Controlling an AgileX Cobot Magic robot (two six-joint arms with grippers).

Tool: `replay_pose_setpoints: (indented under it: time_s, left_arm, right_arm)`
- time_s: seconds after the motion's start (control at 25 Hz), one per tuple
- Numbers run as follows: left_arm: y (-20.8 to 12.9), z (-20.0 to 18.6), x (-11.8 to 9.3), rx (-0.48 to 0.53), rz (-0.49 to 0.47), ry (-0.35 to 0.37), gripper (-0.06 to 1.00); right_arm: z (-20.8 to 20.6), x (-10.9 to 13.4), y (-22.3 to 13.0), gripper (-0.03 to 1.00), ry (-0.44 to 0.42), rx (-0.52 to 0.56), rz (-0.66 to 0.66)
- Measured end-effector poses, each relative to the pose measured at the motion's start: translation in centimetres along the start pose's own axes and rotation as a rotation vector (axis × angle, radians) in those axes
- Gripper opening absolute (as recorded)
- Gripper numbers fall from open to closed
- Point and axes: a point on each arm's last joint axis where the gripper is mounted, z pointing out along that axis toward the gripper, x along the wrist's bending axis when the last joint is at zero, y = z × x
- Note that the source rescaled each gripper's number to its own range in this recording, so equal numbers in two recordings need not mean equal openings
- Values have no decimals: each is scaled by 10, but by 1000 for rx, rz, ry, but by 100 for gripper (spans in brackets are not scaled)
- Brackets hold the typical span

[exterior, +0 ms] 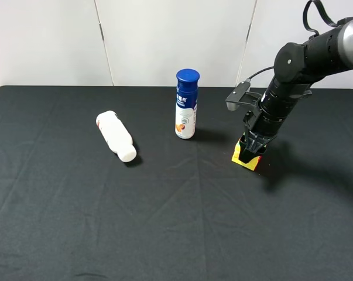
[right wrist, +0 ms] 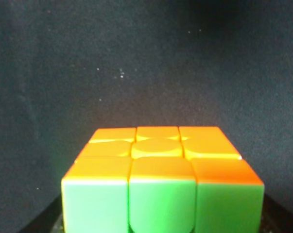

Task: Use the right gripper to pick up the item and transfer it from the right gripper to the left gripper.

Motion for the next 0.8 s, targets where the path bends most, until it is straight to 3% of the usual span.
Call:
replay_pose_setpoints:
  time_s: [0.28, 0.8]
  left_arm:
    - [0, 0, 0, 0, 0, 0, 100]
    - [0, 0, 0, 0, 0, 0, 100]
  right_arm:
    - [-21, 5, 0, 0, 20, -18, 26]
    - [-106, 39, -3, 0, 180, -138, 177]
